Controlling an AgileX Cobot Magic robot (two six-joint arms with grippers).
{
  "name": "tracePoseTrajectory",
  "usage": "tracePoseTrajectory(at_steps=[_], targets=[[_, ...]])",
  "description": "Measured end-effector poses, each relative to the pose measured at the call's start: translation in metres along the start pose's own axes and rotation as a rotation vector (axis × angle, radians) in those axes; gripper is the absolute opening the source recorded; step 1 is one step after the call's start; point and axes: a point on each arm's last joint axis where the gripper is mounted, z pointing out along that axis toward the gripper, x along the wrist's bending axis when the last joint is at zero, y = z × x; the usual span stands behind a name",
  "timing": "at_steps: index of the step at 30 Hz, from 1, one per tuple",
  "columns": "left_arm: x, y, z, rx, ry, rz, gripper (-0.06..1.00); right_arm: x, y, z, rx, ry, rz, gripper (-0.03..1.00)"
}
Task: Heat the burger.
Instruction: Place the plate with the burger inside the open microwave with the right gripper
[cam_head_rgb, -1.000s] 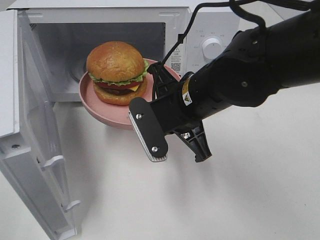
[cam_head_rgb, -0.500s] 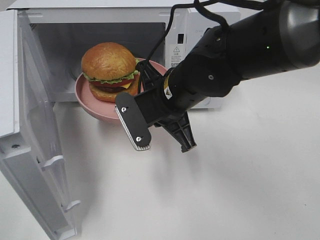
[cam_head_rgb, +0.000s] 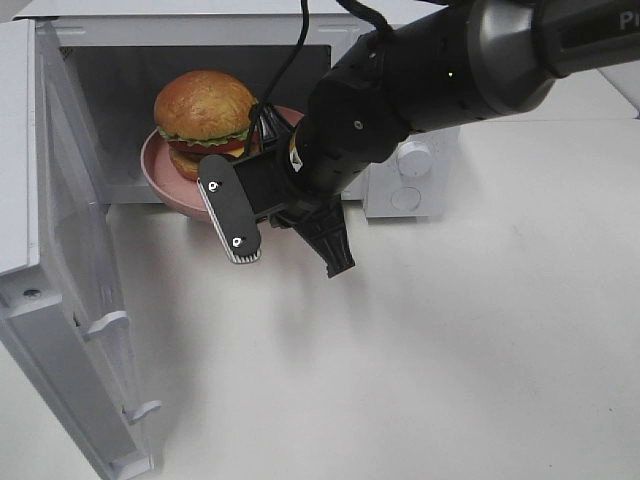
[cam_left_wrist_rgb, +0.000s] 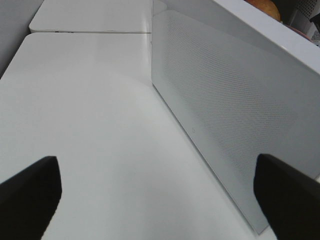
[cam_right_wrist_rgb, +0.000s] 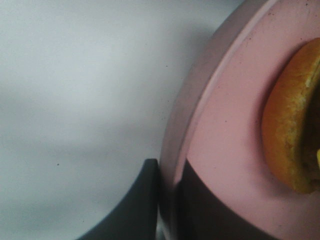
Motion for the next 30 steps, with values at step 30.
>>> tracePoseTrajectory(at_steps=[30], targets=[[0.0,0.0,0.0,0.0,0.0,0.0,0.99,-0.048,0.006,0.033,0.033,-0.04,0.093,0.03]])
